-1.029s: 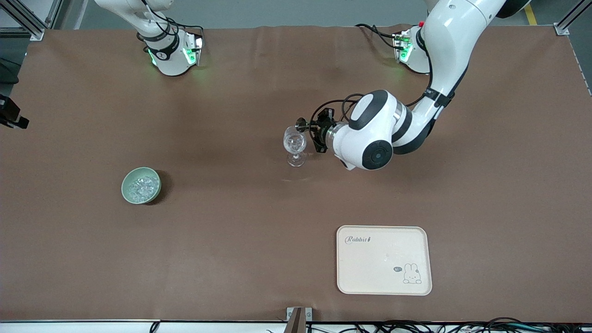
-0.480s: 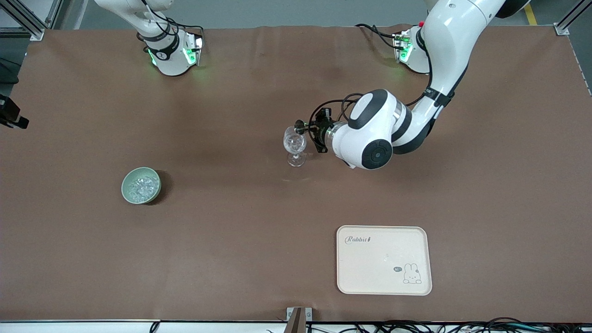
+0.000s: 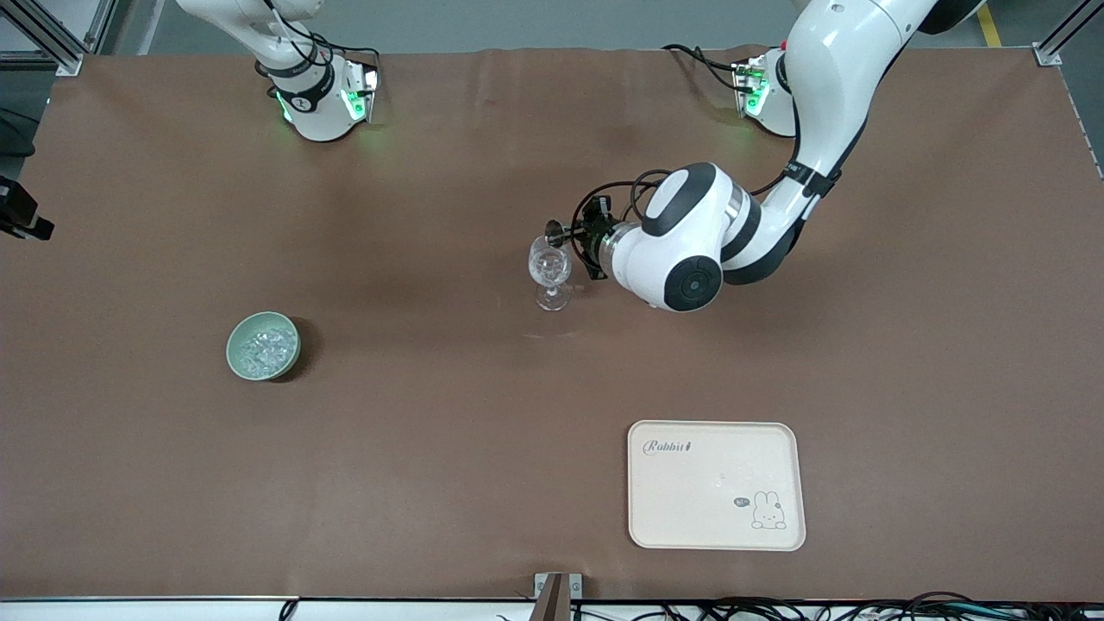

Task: Pour wine and add ice with both arms
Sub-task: 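Tilt the jigger with the left gripper to pour into the wine glass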

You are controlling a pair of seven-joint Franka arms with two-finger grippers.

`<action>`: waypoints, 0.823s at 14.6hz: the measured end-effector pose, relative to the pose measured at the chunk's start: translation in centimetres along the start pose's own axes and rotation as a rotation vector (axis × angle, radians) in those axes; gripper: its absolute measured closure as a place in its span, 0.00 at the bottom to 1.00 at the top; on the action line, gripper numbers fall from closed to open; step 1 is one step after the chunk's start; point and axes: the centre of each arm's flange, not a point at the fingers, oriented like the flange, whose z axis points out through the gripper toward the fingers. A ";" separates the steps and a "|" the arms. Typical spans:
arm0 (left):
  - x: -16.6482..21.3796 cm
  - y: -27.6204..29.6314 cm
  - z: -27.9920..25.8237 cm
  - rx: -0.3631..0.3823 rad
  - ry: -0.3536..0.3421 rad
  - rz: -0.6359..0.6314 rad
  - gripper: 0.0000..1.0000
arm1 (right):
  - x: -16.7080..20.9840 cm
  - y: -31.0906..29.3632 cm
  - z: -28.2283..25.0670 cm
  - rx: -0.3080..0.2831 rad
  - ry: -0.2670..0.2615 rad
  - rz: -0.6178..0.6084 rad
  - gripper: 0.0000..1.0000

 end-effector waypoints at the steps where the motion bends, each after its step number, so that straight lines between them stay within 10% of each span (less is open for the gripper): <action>1: 0.0 0.0 0.1 0.004 0.002 -0.011 0.78 | 0.0 0.0 0.0 0.000 0.000 0.000 0.75; 12: 0.2 0.2 0.9 0.044 0.017 -0.120 0.78 | 0.0 0.1 0.0 0.000 0.000 0.002 0.75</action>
